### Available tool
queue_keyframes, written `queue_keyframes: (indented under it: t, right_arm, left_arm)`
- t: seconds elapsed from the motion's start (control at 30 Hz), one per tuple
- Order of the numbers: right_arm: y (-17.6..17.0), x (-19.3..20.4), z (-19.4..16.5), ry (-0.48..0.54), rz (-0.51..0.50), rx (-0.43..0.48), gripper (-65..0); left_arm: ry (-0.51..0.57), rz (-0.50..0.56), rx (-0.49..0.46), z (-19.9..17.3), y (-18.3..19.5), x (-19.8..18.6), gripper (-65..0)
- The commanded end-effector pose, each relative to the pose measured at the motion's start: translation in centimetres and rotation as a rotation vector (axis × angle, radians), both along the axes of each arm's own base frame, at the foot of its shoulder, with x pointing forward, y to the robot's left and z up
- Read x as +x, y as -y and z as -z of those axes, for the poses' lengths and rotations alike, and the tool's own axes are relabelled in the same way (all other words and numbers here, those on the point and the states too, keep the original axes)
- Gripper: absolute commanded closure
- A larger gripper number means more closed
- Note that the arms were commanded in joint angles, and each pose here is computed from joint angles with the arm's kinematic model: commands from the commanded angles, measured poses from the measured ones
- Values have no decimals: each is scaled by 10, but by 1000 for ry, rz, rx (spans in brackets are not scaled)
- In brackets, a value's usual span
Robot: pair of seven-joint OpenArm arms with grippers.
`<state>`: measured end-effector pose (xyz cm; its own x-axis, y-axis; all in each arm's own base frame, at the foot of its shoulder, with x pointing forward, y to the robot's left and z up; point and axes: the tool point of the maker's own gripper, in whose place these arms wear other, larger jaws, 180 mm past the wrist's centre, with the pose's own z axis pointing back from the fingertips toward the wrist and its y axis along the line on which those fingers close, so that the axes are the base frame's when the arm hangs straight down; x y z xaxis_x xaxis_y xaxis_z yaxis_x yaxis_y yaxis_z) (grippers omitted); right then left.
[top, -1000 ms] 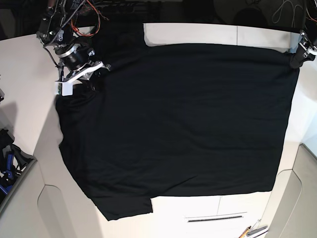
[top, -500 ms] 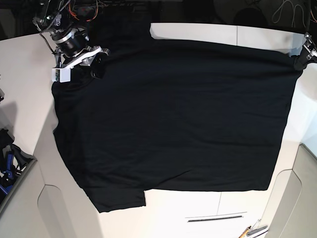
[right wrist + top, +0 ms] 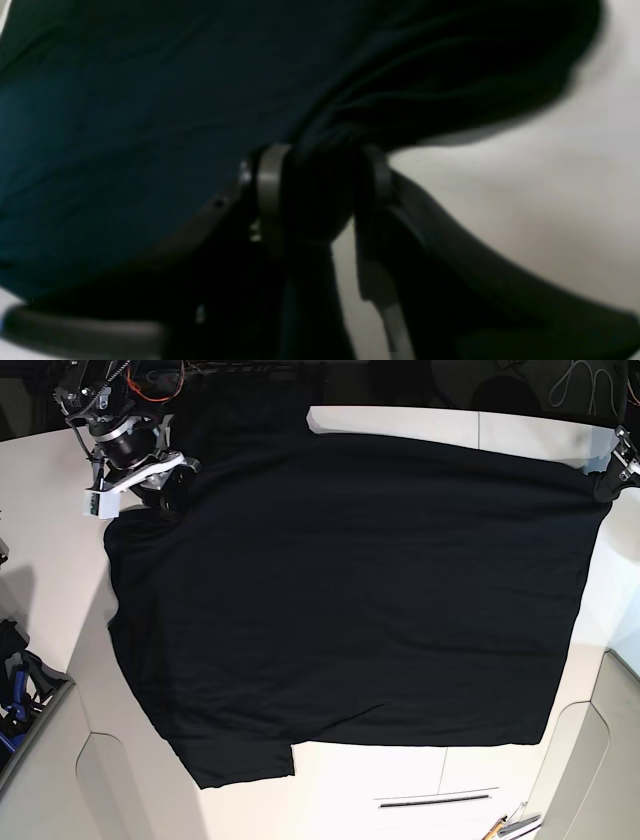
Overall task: Fold the T-shirt properly
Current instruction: 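Lift both shoulder corners and drag the shirt toward the robot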
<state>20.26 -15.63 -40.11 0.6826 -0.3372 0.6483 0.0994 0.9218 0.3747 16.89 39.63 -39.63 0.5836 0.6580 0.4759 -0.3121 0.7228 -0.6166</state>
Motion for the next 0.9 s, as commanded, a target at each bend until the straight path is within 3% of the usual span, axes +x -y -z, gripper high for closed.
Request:
queue_keyframes:
  t: [0.0, 0.17, 0.33, 0.6, 0.87]
  right_arm:
    - [4, 5, -10, 40, 13, 1, -208]
    - [2, 3, -13, 41, 16, 52, -192]
    - [-3, 4, -15, 53, -8, 68, 0]
    - [-15, -3, -14, 13, -38, 138, 0]
    - [-11, -21, -32, 18, -69, 66, 0]
  left_arm:
    - [43, -4, 29, -16, -11, 9, 0]
    - [44, -4, 29, -16, -11, 9, 0]
    - [44, -4, 29, -16, -11, 9, 0]
    - [46, -5, 27, -16, -11, 9, 0]
    - [59, -10, 19, -18, -11, 11, 0]
